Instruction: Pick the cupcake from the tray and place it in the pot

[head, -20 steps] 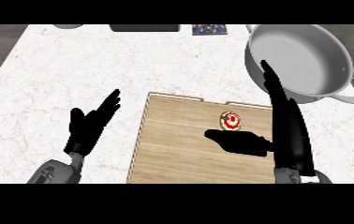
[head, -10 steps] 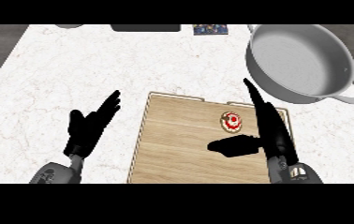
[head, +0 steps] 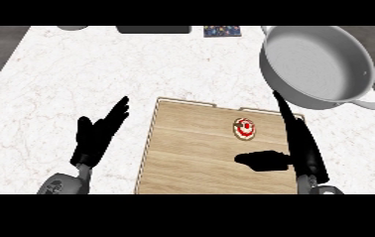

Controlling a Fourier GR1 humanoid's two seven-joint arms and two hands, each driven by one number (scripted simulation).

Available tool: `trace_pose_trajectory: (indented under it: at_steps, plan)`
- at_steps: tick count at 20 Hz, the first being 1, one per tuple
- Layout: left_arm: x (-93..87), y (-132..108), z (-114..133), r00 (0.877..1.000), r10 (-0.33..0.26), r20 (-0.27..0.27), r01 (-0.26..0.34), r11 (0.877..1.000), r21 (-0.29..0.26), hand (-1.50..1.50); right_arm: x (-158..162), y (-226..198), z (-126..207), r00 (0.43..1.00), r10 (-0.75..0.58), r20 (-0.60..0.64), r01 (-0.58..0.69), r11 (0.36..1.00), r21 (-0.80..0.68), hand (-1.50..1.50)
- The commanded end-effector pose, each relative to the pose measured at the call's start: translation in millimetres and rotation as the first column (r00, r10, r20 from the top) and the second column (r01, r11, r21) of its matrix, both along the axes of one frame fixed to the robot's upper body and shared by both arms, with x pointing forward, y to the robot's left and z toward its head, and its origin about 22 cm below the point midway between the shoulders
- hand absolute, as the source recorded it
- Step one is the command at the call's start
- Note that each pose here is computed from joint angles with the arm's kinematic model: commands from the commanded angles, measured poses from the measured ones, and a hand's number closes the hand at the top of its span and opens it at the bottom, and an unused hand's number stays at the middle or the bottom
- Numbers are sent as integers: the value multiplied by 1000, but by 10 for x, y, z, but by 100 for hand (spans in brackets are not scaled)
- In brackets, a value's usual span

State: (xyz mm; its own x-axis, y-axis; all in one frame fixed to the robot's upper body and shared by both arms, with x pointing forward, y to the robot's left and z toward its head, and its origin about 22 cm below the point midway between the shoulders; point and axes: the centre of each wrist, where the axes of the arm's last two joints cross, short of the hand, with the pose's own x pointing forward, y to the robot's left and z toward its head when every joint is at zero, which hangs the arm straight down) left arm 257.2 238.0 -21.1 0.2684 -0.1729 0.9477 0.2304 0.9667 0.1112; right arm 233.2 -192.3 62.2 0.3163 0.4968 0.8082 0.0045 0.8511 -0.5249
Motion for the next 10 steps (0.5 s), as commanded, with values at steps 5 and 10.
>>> trace_pose_trajectory:
  at_steps: [5,10]
  plan:
    - [74,101,-84,1000,-3,0,3,1000,-5,0,-138,-288,-177,995,24,95,-44,976,211,-150]
    - [66,210,-38,1000,2,15,-2,1000,-1,0,-50,-175,-440,991,7,133,-51,943,327,-150]
